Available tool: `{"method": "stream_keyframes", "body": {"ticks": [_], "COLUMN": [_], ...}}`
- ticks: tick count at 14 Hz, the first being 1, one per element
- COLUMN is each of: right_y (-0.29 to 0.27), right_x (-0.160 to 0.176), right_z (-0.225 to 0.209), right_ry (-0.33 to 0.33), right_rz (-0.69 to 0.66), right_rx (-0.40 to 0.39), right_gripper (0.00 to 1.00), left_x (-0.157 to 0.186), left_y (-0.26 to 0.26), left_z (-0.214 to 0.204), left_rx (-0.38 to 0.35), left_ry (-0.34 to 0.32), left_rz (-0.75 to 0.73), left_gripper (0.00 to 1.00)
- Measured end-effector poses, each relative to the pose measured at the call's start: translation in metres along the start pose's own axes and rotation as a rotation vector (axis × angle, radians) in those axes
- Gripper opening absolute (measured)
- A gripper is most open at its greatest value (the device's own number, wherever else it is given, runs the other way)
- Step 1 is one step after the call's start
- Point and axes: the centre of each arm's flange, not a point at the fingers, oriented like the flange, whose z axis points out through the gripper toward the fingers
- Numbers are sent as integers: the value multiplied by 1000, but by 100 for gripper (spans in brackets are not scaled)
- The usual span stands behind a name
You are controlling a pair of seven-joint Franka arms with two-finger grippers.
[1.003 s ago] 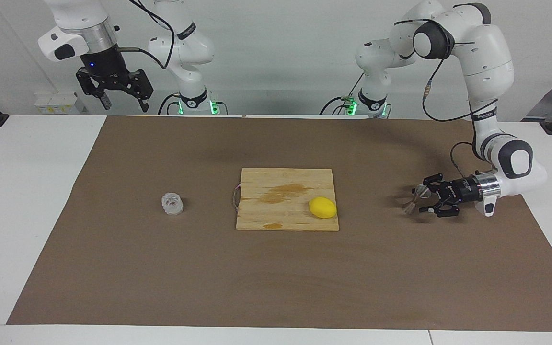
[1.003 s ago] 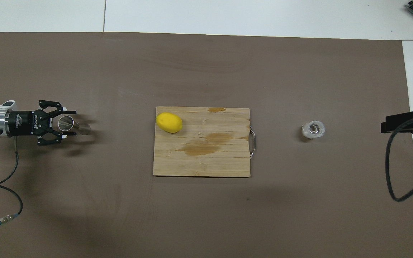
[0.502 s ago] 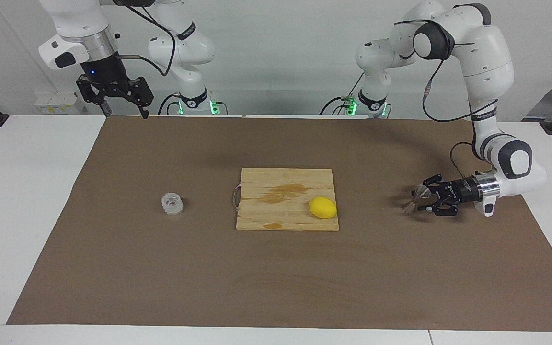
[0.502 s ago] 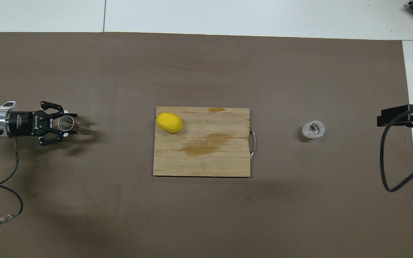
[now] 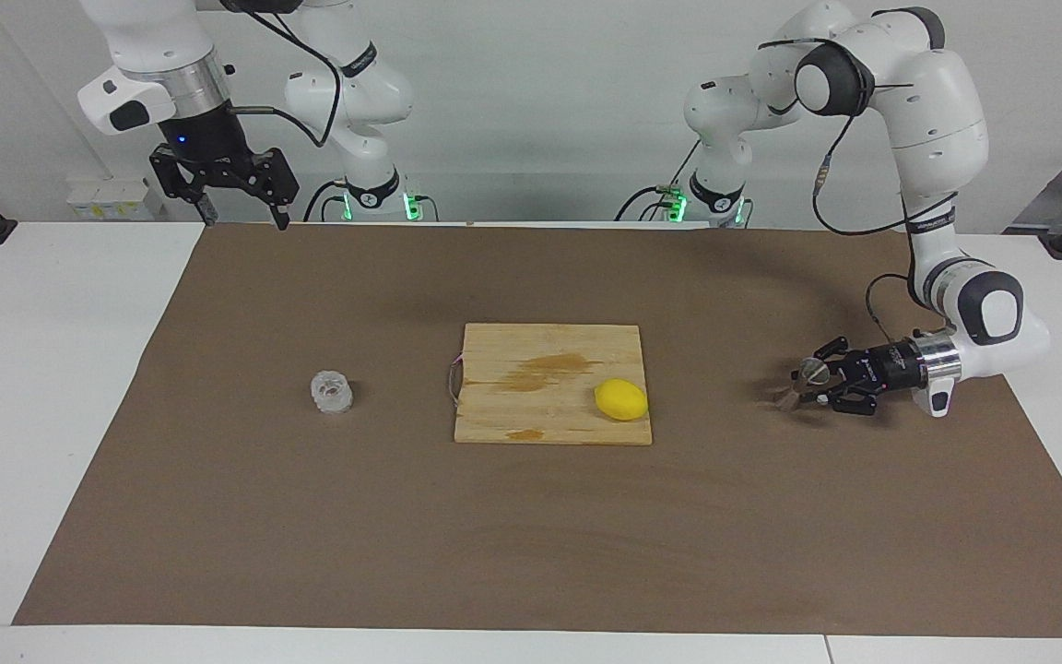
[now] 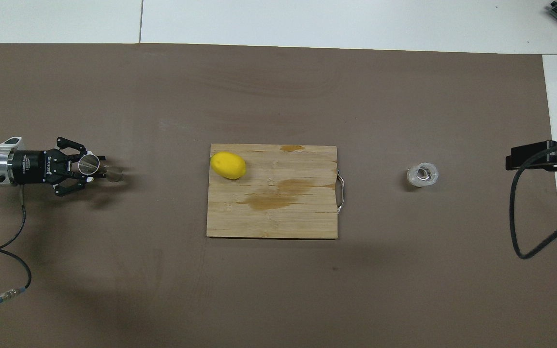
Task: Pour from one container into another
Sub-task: 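Close the left gripper around the small metal cup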
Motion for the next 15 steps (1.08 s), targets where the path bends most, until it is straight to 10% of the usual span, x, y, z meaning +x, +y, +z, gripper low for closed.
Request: {"method": "stream_keyframes", "body": {"ticks": [15], "right_y": [0], "right_x": [0], "right_z": [4], "right_ry": [-10], "right_rz": [1], "right_rx": [-1], "right_gripper": [100], "left_x": [1], "left_y": [3], "left_z": [9], "left_rx": [-40], "left_ry": [-147], "left_rz": [-5], "left_gripper": [26]}}
